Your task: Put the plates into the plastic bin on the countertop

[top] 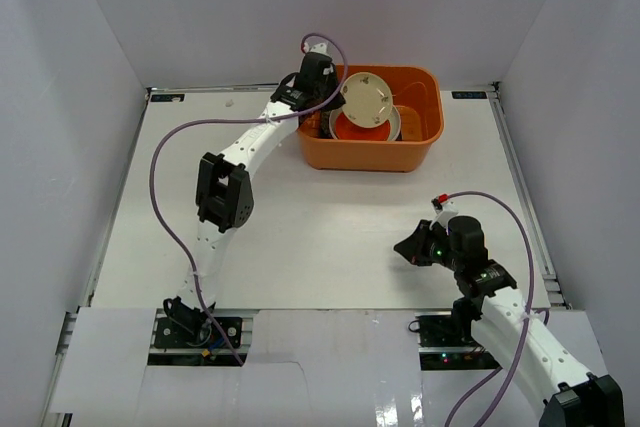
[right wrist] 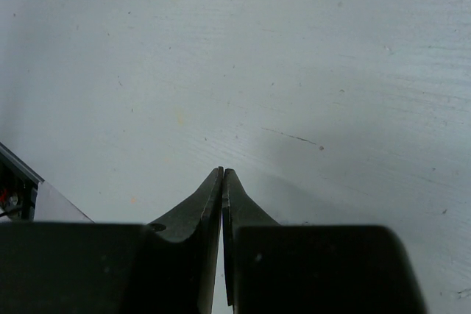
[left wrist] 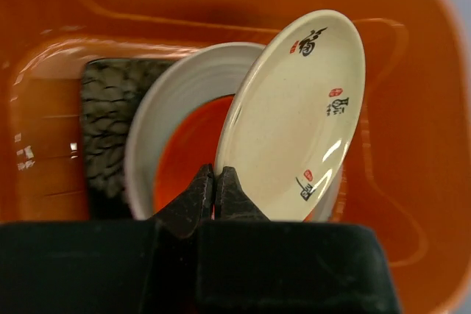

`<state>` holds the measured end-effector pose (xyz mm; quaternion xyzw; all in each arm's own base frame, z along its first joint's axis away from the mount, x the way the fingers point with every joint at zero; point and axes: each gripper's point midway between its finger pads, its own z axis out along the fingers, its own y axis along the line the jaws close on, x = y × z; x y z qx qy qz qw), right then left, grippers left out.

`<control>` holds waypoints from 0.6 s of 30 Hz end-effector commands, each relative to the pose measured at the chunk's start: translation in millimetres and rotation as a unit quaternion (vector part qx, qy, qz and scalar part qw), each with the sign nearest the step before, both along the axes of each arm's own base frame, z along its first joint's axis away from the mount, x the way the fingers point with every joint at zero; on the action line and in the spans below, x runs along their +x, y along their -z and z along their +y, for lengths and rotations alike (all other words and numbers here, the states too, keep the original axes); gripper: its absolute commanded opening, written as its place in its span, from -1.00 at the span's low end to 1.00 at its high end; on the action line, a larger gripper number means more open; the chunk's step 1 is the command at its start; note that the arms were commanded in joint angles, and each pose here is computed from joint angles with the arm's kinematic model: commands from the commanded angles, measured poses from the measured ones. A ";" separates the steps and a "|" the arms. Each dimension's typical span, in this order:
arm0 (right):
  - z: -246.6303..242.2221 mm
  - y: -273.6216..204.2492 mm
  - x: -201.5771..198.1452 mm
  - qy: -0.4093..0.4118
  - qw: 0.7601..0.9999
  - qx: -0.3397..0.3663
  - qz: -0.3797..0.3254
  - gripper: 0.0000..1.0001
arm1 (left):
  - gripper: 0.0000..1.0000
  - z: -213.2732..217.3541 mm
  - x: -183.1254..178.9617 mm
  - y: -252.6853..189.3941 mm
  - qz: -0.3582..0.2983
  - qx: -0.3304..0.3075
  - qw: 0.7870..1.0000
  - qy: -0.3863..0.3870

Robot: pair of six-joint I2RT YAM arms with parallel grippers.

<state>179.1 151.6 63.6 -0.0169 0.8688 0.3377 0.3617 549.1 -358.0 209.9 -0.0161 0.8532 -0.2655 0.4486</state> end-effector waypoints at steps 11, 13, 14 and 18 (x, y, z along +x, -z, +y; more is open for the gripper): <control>5.8 -34.4 9.6 -0.016 0.999 -0.007 -0.048 -0.73 | 0.23 2.6 18.1 -19.0 -0.027 -0.039 0.999 0.006; 7.2 -44.1 12.4 -0.016 0.998 -0.002 -0.055 -0.61 | 0.54 5.2 15.1 -35.1 -0.039 -0.042 0.998 0.009; 8.7 -47.5 12.4 -0.019 0.998 0.000 -0.055 -0.49 | 0.81 4.7 13.1 -41.7 -0.045 -0.044 0.998 0.012; 9.1 -74.6 20.9 -0.012 0.996 0.004 -0.083 -0.13 | 0.96 8.3 -0.2 -95.1 -0.089 -0.058 0.994 0.030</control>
